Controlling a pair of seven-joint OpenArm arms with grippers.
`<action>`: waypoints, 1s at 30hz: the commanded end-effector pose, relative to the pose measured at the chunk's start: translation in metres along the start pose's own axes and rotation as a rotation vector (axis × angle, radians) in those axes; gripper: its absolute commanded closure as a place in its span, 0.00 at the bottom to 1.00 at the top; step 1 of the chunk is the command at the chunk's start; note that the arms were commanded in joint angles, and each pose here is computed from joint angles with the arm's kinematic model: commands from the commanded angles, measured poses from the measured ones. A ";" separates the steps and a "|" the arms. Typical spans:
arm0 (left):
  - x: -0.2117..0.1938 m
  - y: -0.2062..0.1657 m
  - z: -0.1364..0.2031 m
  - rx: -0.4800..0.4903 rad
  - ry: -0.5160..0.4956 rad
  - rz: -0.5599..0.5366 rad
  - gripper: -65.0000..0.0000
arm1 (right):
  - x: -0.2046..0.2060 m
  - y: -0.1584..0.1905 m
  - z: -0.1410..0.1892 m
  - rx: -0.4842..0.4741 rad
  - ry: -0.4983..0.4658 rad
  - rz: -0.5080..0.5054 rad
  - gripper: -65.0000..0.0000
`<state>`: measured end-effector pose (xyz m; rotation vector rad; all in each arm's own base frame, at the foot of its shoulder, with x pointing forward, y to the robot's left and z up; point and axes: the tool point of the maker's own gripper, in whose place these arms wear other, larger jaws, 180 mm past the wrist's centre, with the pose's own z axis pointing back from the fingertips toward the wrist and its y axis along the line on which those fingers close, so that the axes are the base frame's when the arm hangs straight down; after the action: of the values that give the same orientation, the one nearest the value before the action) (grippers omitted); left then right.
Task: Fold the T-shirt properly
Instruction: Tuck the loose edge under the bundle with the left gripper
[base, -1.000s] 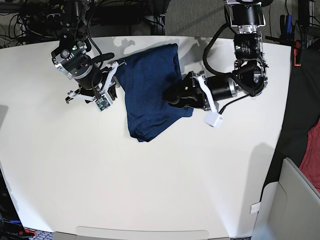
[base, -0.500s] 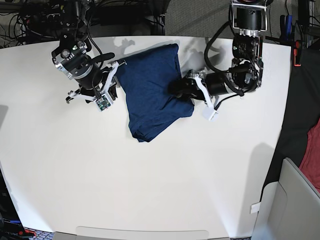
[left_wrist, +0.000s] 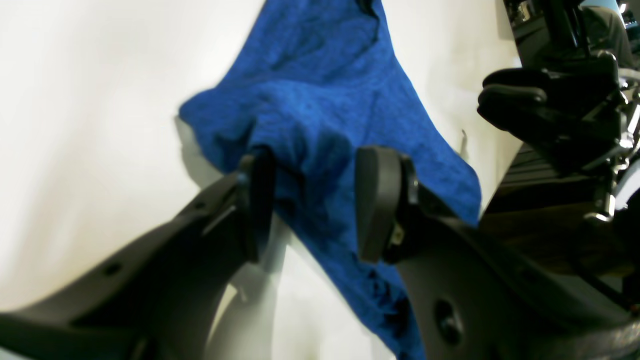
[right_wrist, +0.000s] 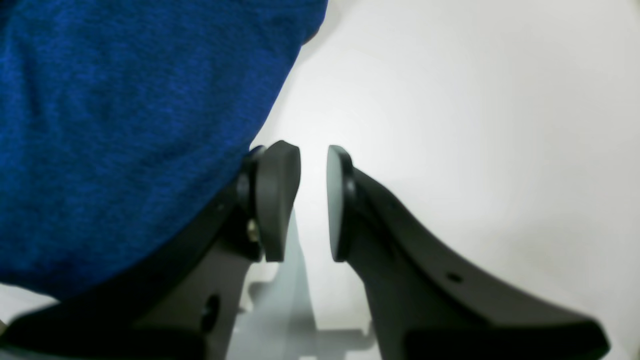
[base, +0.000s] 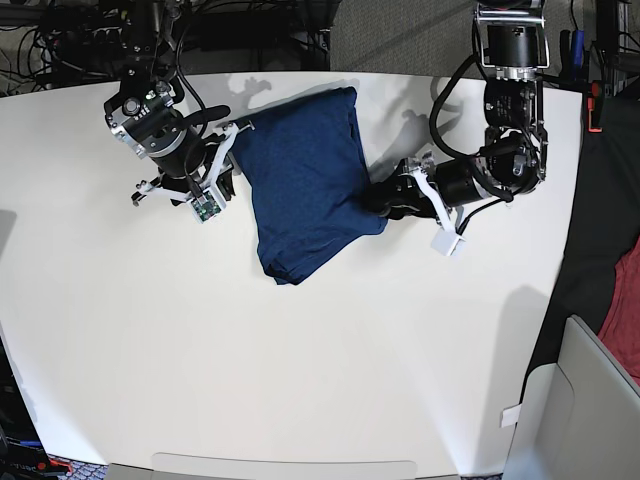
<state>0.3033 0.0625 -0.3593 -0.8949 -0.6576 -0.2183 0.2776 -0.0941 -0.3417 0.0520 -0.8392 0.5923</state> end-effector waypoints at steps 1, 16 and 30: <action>0.025 -0.016 0.006 -0.042 -0.061 -0.053 0.62 | 0.015 0.000 0.004 -0.001 -0.058 -0.001 0.82; 0.034 -0.045 -0.006 -0.086 -0.087 -0.105 0.61 | 0.015 0.002 0.003 0.003 -0.059 -0.004 0.82; 0.005 0.011 -0.025 0.080 -0.005 -0.039 0.62 | 0.018 0.002 0.006 0.000 -0.068 -0.001 0.82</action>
<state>0.3141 0.0480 -0.3843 -0.8139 -0.6509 -0.2093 0.2761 -0.0897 -0.3378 0.0636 -0.8511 0.5909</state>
